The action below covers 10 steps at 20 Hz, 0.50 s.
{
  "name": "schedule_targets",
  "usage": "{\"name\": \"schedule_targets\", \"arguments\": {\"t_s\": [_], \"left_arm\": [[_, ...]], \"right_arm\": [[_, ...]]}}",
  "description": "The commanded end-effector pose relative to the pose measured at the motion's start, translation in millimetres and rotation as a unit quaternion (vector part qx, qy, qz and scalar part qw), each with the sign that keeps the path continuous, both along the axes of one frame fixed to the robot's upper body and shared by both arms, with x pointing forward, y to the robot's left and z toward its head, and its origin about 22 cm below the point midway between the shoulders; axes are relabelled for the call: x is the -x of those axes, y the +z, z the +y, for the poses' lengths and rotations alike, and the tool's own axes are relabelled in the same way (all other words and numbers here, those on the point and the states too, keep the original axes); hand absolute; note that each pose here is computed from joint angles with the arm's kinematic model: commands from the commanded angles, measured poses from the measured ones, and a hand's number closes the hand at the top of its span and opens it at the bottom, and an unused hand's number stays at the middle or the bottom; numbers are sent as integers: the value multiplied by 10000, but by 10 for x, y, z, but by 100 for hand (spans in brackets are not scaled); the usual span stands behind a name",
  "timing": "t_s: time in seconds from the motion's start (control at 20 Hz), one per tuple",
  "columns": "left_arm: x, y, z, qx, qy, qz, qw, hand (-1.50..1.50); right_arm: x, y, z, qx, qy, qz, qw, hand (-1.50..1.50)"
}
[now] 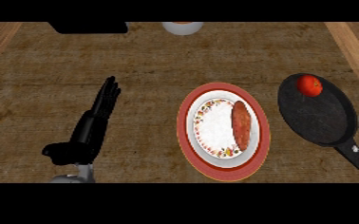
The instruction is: Pick the tomato from the plate and place it in the pan
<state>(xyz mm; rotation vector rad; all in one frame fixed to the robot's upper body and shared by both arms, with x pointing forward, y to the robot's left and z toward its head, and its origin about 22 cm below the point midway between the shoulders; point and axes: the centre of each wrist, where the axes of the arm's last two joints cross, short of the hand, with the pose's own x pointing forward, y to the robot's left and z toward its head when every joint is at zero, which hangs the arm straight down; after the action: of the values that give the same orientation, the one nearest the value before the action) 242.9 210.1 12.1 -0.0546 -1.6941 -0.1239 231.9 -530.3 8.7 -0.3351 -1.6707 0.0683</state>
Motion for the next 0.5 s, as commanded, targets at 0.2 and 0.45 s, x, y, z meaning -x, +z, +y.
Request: {"name": "schedule_targets", "arguments": {"t_s": [0.2, 0.45], "left_arm": [[14, -111, -98, -71, 34, -82, 9999, 0], [7, -58, -19, 14, -120, 104, 9999, 0]], "right_arm": [[386, -69, -119, 65, 354, -316, 9989, -150], [540, -82, -81, 183, 476, -145, 9986, -150]]}}
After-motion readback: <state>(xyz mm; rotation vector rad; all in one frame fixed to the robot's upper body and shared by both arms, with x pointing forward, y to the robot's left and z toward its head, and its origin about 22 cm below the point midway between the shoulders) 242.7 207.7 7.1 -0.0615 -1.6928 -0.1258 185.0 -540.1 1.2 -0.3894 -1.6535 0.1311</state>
